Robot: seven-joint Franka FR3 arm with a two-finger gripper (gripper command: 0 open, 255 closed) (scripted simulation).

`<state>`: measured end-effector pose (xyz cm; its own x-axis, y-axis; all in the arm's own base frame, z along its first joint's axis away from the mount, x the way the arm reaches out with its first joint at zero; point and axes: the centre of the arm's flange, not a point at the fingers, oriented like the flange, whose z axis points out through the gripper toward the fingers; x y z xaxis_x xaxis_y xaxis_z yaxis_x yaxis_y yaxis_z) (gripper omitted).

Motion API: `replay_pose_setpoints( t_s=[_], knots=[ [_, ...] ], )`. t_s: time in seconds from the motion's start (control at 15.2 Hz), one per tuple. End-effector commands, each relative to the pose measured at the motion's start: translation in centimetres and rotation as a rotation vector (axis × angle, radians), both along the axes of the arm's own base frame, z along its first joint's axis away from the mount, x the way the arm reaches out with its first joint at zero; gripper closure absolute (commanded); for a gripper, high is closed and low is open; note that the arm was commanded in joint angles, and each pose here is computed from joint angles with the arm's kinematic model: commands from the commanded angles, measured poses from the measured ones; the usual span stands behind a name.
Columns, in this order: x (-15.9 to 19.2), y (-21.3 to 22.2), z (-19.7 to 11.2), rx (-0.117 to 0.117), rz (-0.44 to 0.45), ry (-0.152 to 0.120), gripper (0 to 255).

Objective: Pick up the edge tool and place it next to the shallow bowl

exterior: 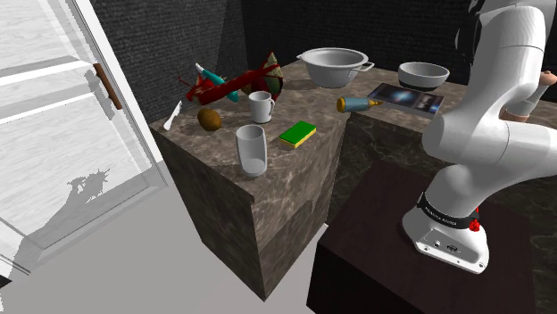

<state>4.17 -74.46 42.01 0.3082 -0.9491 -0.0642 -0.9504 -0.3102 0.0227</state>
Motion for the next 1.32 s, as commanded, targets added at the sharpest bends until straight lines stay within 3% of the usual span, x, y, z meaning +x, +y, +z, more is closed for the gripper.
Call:
replay_pose_setpoints(
  t_s=[0.0,0.73,1.25],
  knots=[
    [0.0,-0.1,-1.0,-0.001,0.000,0.000,255],
    [0.0,-0.1,-6.8,-0.001,0.000,0.000,255],
    [0.0,-0.1,-6.8,-0.001,0.000,0.000,255]
  ],
)
